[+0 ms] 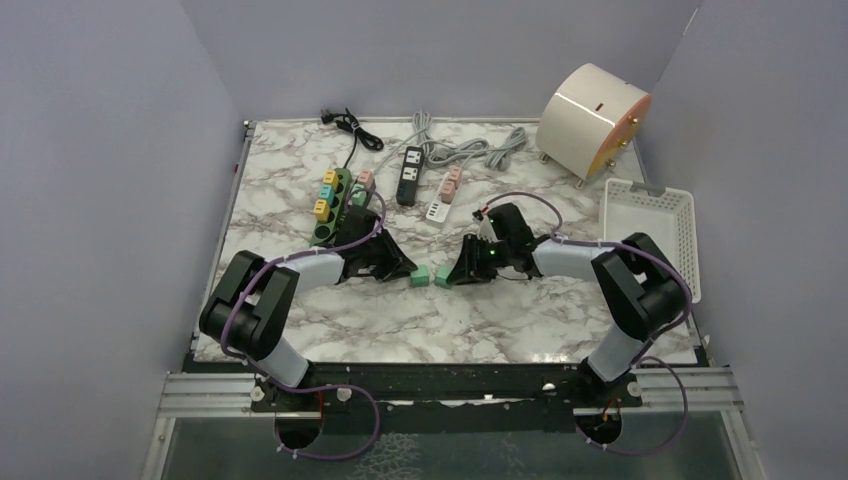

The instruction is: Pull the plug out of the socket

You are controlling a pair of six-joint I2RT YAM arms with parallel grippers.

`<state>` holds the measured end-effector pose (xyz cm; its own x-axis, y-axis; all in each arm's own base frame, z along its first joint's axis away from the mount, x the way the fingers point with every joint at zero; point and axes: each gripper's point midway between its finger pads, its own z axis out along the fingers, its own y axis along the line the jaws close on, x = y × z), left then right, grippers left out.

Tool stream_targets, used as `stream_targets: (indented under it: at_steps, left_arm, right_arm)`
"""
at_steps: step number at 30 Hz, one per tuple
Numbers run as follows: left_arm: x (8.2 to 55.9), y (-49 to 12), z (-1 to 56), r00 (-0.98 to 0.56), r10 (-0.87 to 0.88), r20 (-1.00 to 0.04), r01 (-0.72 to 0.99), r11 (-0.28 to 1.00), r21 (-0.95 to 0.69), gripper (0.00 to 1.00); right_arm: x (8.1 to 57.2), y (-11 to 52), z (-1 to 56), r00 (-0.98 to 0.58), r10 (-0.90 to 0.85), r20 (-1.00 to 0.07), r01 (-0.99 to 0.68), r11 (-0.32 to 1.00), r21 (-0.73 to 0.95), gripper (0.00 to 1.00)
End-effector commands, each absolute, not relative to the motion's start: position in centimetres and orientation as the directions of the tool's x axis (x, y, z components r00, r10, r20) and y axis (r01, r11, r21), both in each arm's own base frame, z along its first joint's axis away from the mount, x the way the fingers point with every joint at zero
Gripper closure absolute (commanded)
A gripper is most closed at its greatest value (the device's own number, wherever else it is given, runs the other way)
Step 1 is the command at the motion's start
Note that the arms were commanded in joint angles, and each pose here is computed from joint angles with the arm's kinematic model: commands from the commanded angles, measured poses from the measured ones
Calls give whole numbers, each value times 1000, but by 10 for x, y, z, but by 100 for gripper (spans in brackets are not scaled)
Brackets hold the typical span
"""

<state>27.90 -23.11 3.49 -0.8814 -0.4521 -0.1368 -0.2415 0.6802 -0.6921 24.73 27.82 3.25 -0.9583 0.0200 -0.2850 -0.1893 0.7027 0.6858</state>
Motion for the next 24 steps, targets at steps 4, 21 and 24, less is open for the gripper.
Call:
stream_targets:
  at_steps: [4,21,24]
  left_arm:
    - [266,-210,0,-893,-430,-134,-288,774,-563,74]
    - [307,-229,3,-913,-367,-180,-206,793,-573,76]
    - [301,-229,4,-911,-380,-162,-223,783,-580,76]
  right_arm:
    - [265,300,30,-946,-60,-319,-279,652,705,65]
    - [281,309,46,-890,-189,-415,-437,611,660,64]
    - [283,313,45,-885,-203,-419,-452,594,666,64]
